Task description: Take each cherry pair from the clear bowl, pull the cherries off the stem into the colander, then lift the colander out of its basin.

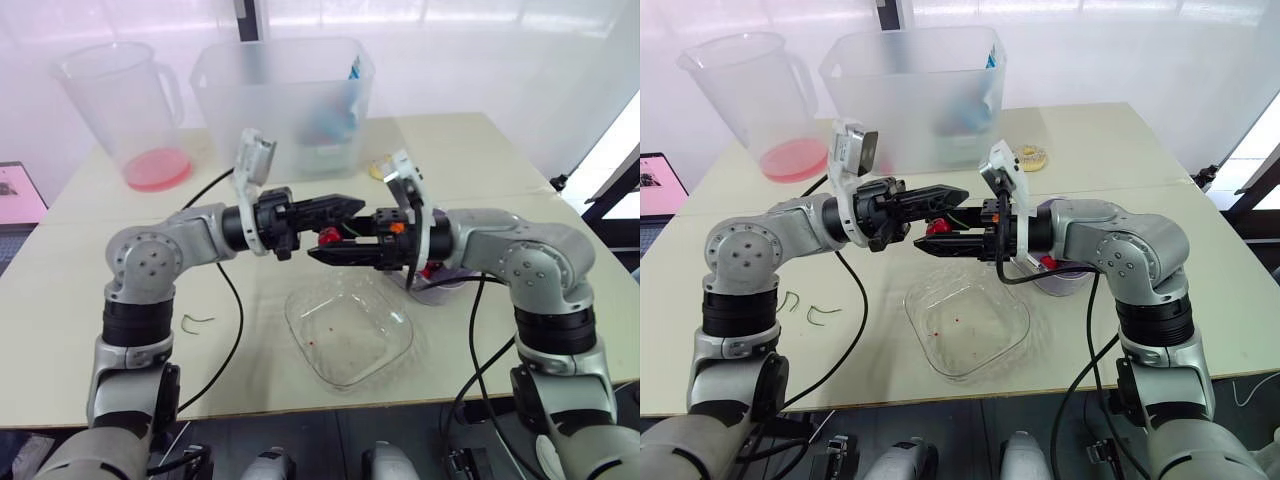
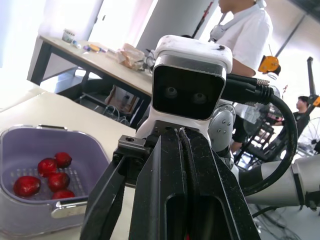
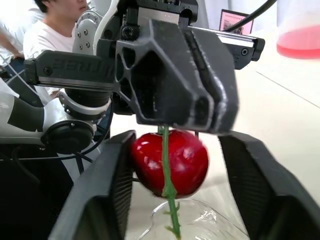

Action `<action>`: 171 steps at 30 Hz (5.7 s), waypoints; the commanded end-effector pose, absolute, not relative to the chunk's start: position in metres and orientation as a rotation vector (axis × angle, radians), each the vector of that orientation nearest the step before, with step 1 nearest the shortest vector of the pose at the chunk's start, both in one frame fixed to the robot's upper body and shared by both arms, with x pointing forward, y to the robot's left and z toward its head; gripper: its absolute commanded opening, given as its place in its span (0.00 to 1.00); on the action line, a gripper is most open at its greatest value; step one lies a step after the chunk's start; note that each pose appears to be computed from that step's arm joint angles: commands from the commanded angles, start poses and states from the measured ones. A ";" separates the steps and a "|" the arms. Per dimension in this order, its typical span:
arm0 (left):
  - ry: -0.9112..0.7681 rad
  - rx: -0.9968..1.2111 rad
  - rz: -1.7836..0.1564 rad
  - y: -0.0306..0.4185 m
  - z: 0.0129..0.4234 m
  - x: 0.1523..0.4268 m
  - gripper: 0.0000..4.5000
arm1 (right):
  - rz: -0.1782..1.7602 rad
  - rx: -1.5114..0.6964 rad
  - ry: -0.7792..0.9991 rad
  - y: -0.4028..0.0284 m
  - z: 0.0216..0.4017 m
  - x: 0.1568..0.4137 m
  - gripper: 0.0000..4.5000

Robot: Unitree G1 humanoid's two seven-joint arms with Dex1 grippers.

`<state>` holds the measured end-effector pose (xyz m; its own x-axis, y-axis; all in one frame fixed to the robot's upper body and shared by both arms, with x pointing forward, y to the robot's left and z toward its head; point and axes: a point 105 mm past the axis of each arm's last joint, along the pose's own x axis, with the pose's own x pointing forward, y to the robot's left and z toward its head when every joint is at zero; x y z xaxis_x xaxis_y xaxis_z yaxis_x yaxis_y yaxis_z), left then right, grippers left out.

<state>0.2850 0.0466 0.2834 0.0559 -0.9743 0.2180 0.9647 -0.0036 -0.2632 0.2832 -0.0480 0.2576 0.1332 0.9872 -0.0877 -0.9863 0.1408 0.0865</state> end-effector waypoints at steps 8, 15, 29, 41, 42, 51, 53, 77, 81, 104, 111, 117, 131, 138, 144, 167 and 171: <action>-0.025 -0.353 -1.539 0.048 0.292 0.280 0.00 | 1.473 -0.001 0.091 -0.046 0.270 0.274 0.31; -0.032 -0.353 -1.536 0.049 0.292 0.281 0.00 | 1.467 -0.030 0.123 -0.047 0.261 0.273 0.24; -0.068 -0.366 -1.457 0.063 0.292 0.288 0.00 | 1.361 -0.110 0.266 -0.092 0.226 0.284 0.24; -0.077 -0.372 -1.313 0.087 0.279 0.289 0.00 | 0.897 -0.471 0.276 -0.182 0.238 0.370 0.24; -0.077 -0.371 -1.312 0.087 0.279 0.289 0.00 | 0.912 -0.461 0.277 -0.181 0.236 0.371 0.24; -0.084 -0.364 -1.282 0.090 0.275 0.284 0.00 | 0.935 -0.385 0.340 -0.180 0.210 0.380 0.62; -0.085 -0.359 -1.279 0.091 0.275 0.284 0.00 | 0.952 -0.376 0.328 -0.180 0.215 0.377 0.84; 0.455 -0.163 -0.747 0.222 0.164 0.339 0.00 | 1.458 -0.403 0.077 -0.117 0.294 0.240 0.99; 0.569 -0.204 -0.773 0.229 0.142 0.324 0.00 | 1.461 -0.393 0.097 -0.119 0.283 0.229 0.99; -0.017 0.223 -0.969 0.206 0.270 0.322 0.99 | 1.060 -0.404 0.320 -0.192 0.243 0.273 1.00; -0.057 0.600 -1.252 0.166 0.249 0.289 0.99 | 0.757 -0.452 0.400 -0.179 0.246 0.273 1.00; -0.103 0.520 -1.308 0.160 0.240 0.278 0.99 | 0.595 -0.541 0.368 -0.165 0.257 0.281 1.00; -0.194 0.399 -1.183 0.159 0.244 0.266 0.99 | 0.628 -0.513 0.680 -0.148 0.218 0.321 1.00; -0.188 0.387 -1.138 0.158 0.241 0.263 1.00 | 0.606 -0.511 0.719 -0.149 0.193 0.332 0.86; -0.161 0.387 -1.147 0.156 0.237 0.261 1.00 | 0.638 -0.521 0.717 -0.143 0.185 0.332 0.61; -0.170 0.358 -1.179 0.145 0.237 0.269 1.00 | 0.592 -0.464 0.714 -0.149 0.199 0.330 0.05; -0.149 0.345 -1.185 0.144 0.234 0.274 1.00 | 0.603 -0.495 0.697 -0.150 0.204 0.323 0.05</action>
